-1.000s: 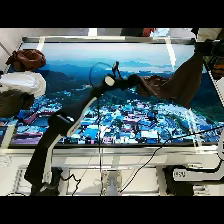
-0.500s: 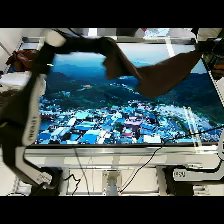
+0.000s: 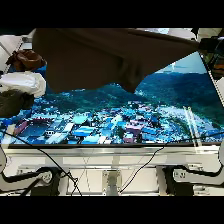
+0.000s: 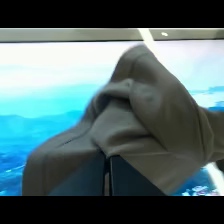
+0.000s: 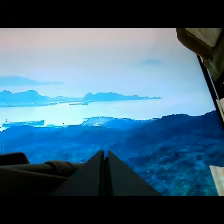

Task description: Fold the shirts.

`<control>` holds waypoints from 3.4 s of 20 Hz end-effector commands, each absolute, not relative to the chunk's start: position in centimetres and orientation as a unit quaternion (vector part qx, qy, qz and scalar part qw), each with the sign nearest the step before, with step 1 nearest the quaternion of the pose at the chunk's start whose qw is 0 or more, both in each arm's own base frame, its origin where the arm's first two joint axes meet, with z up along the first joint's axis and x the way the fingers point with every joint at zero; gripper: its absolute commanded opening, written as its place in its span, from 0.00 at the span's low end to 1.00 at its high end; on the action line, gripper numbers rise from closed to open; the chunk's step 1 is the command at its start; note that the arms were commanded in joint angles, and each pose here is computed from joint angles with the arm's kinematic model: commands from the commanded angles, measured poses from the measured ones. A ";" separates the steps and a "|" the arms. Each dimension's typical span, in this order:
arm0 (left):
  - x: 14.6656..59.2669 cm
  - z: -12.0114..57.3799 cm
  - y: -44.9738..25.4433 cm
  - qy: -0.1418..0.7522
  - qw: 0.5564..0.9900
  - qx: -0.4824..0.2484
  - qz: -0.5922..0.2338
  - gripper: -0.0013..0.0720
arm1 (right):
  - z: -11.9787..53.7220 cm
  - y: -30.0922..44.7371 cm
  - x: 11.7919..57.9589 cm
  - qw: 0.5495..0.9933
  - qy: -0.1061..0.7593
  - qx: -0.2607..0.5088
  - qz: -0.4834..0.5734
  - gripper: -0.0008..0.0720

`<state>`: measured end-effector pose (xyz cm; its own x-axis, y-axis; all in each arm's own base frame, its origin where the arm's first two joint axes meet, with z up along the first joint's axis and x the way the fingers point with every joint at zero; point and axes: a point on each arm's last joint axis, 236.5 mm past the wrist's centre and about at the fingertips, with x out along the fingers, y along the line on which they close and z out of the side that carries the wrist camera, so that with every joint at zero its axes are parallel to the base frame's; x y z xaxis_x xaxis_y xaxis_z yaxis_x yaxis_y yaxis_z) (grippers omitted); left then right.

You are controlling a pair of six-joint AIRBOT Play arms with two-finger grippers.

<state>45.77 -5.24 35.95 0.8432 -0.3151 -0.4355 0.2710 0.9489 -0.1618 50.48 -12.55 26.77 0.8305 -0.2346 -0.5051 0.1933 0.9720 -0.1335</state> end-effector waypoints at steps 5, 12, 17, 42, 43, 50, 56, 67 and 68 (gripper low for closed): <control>38.2 41.8 -6.3 0.183 0.967 -0.025 -0.177 0.02 | 40.8 -10.0 37.5 0.974 0.155 -0.112 -0.122 0.04; 24.9 47.9 -10.2 0.106 0.966 0.010 -0.235 0.02 | 44.0 -6.7 22.0 0.974 0.145 -0.116 -0.128 0.03; 23.8 45.9 -10.4 0.151 0.959 0.006 -0.241 0.02 | 42.9 -6.2 19.6 0.972 0.167 -0.105 -0.126 0.03; 60.1 0.6 -9.6 0.435 0.830 -0.303 -0.173 0.52 | 2.0 -3.9 53.3 0.898 0.377 0.228 0.007 0.48; 61.0 2.8 -9.8 0.412 0.835 -0.315 -0.184 0.52 | 3.1 -4.0 53.6 0.903 0.367 0.222 0.011 0.48; 56.6 31.9 -10.8 0.133 0.930 -0.072 -0.336 0.47 | 22.2 -4.4 51.9 0.967 0.247 0.038 0.052 0.48; 39.8 42.0 -9.1 0.109 0.948 0.131 -0.267 0.46 | 31.1 -4.5 37.5 0.956 0.282 -0.076 0.012 0.43; 33.5 34.8 -0.7 0.300 0.938 0.145 -0.100 0.09 | 16.1 -8.5 23.9 0.844 0.524 -0.057 -0.097 0.43; 33.7 33.8 -0.4 0.314 0.933 0.145 -0.097 0.09 | 12.6 -7.7 23.7 0.830 0.550 -0.038 -0.084 0.44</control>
